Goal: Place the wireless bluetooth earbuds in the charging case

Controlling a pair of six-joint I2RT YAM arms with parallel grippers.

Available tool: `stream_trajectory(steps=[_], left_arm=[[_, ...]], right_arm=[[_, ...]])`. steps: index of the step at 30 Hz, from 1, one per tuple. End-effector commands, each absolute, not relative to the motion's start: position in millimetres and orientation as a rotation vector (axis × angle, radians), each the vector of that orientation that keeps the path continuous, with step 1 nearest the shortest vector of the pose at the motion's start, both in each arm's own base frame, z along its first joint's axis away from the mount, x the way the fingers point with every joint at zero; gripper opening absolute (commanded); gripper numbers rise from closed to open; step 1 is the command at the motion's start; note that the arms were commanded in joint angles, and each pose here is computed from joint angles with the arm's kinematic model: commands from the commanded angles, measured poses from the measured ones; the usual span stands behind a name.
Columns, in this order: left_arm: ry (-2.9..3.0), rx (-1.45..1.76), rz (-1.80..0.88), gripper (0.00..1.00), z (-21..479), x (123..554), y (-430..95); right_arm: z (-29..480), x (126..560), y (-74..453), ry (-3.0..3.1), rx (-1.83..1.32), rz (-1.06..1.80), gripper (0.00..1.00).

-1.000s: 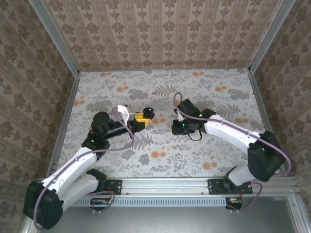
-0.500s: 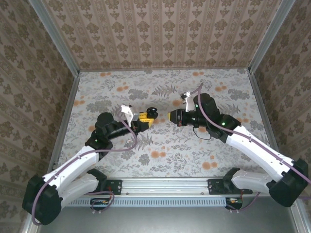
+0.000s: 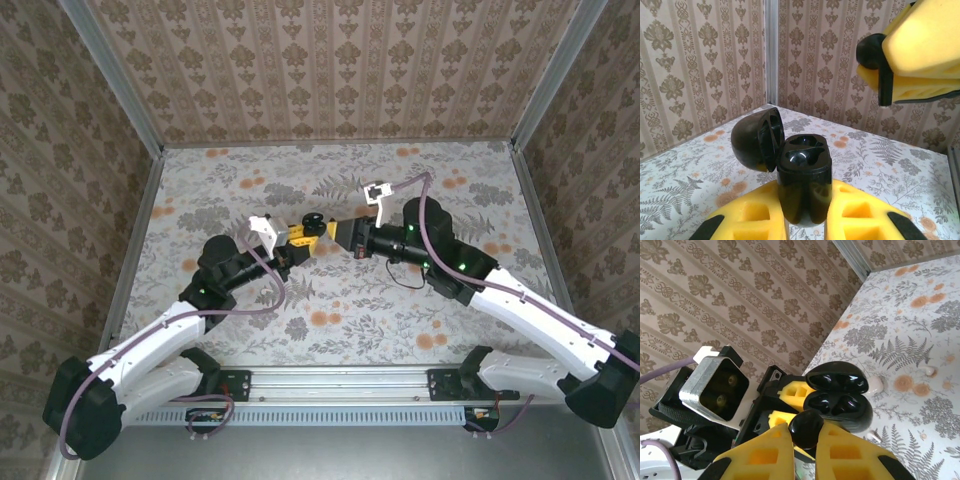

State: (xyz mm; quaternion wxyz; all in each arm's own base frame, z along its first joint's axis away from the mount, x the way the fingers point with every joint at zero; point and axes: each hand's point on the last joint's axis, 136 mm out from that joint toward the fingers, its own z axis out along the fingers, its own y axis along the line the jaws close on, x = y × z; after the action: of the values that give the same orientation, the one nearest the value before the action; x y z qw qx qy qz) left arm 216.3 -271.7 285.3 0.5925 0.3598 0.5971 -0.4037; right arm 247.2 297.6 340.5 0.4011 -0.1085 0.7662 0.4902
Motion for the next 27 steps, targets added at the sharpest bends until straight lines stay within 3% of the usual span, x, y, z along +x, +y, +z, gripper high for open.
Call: stream_trajectory(steps=[1, 19, 27], left_arm=[[1.341, 0.821, -0.933, 0.00, 295.9, 215.3, -272.5], [1.272, 0.858, -0.923, 0.00, 293.6, 207.4, -274.8], [1.095, 0.923, -0.833, 0.00, 304.7, 189.2, -272.0]], right_arm=[[362.5, 254.2, 304.9, 1.860, -0.264, 1.244, 0.13], [364.6, 260.9, 316.9, 1.847, -0.253, 1.202, 0.12], [395.4, 240.5, 306.0, 1.733, -0.283, 1.274, 0.12]])
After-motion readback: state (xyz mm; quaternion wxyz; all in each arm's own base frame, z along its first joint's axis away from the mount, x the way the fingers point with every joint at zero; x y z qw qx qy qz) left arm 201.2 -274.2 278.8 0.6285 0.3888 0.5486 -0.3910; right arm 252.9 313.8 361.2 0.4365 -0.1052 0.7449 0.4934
